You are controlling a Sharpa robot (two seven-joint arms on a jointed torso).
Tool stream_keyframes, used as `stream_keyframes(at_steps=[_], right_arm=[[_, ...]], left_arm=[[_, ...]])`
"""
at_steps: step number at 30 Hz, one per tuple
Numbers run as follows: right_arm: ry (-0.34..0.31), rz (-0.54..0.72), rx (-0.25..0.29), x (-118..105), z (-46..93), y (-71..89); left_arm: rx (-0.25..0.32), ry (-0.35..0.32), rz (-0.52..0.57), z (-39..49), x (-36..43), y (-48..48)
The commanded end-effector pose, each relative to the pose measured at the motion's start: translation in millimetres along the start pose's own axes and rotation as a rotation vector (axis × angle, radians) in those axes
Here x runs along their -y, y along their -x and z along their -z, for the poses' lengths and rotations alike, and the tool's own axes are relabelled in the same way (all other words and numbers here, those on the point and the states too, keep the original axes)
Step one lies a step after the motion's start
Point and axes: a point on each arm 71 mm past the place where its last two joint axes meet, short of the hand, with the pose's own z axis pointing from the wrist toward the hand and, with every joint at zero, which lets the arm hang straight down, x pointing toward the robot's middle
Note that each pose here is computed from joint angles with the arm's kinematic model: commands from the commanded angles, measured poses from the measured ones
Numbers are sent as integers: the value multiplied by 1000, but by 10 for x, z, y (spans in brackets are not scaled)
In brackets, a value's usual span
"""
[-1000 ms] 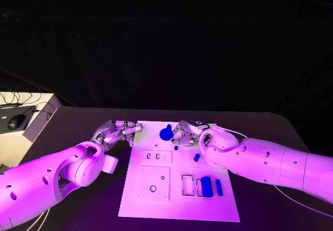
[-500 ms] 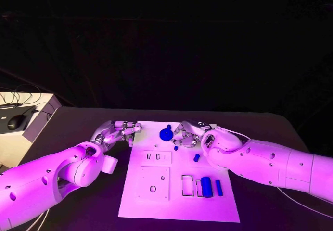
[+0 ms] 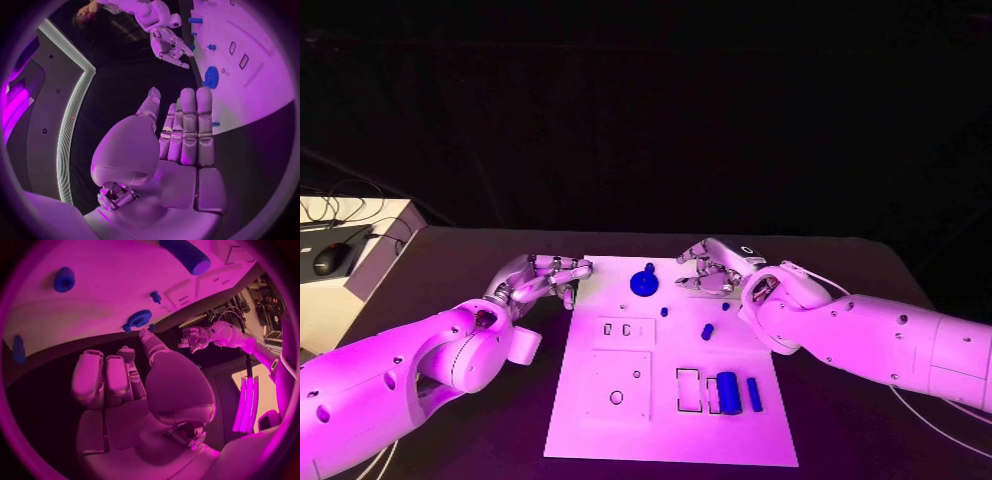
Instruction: Assemble the parts on the task board
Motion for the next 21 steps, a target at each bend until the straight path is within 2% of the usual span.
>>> stream_keyframes(at_steps=[1,7,17,21], right_arm=[[19,-172,-10,142,58,124],[2,-220,-38,515,210,330],[-60,-199,-21,1088,406,584],[-83,-172,-13,1230,432,614]], left_arm=[[-7,-15,6,-7,8,-10],[-16,-21,16,-16,6,-20],[-36,-31,29,-34,-10,-41],[-42,-29,30,-32,-29,-57]])
